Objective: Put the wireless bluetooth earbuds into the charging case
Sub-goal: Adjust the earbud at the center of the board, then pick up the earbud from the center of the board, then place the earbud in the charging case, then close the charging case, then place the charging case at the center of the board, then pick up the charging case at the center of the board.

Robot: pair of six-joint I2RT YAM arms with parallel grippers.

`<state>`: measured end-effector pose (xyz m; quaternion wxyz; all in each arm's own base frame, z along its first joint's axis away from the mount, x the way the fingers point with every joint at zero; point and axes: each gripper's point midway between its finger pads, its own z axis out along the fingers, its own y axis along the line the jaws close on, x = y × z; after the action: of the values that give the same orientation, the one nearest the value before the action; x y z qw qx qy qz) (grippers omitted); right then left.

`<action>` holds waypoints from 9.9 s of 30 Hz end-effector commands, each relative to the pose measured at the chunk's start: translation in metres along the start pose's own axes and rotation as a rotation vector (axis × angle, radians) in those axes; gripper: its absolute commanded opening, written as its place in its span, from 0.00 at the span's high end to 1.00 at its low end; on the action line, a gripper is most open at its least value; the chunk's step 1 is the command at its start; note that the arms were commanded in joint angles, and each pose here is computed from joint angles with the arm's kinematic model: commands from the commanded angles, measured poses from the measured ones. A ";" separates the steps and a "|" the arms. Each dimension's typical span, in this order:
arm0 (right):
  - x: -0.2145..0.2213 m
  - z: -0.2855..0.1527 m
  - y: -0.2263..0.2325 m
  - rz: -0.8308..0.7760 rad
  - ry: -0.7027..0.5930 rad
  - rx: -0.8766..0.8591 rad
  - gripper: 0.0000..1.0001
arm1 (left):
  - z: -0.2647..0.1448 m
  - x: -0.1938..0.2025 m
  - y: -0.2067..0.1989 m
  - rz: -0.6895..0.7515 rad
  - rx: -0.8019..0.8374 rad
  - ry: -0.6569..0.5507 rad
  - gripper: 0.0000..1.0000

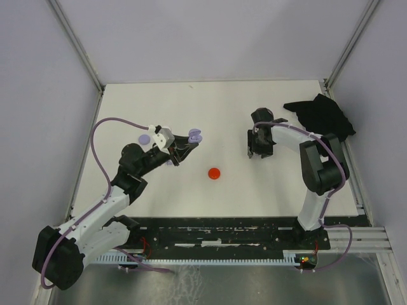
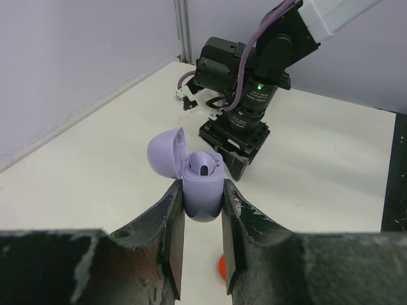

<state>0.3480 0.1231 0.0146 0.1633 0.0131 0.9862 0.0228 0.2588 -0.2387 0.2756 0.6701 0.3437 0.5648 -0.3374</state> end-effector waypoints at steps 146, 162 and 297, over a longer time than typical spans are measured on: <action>0.001 -0.363 0.229 -0.474 -0.844 -1.179 0.71 | 0.014 -0.102 -0.026 -0.106 0.191 -0.412 0.97; -0.005 -0.393 0.194 -0.528 -0.847 -1.024 0.27 | 0.014 -0.075 -0.036 -0.124 0.239 -0.311 0.97; -0.007 -0.176 0.067 -0.311 -0.488 -0.315 0.06 | -0.033 0.259 0.241 -0.624 -0.860 1.019 0.37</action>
<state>0.2874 0.1718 0.1613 0.3647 -0.1679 0.9078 0.1211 0.4867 -0.0890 0.0234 0.2630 -0.0539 0.9625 -0.0401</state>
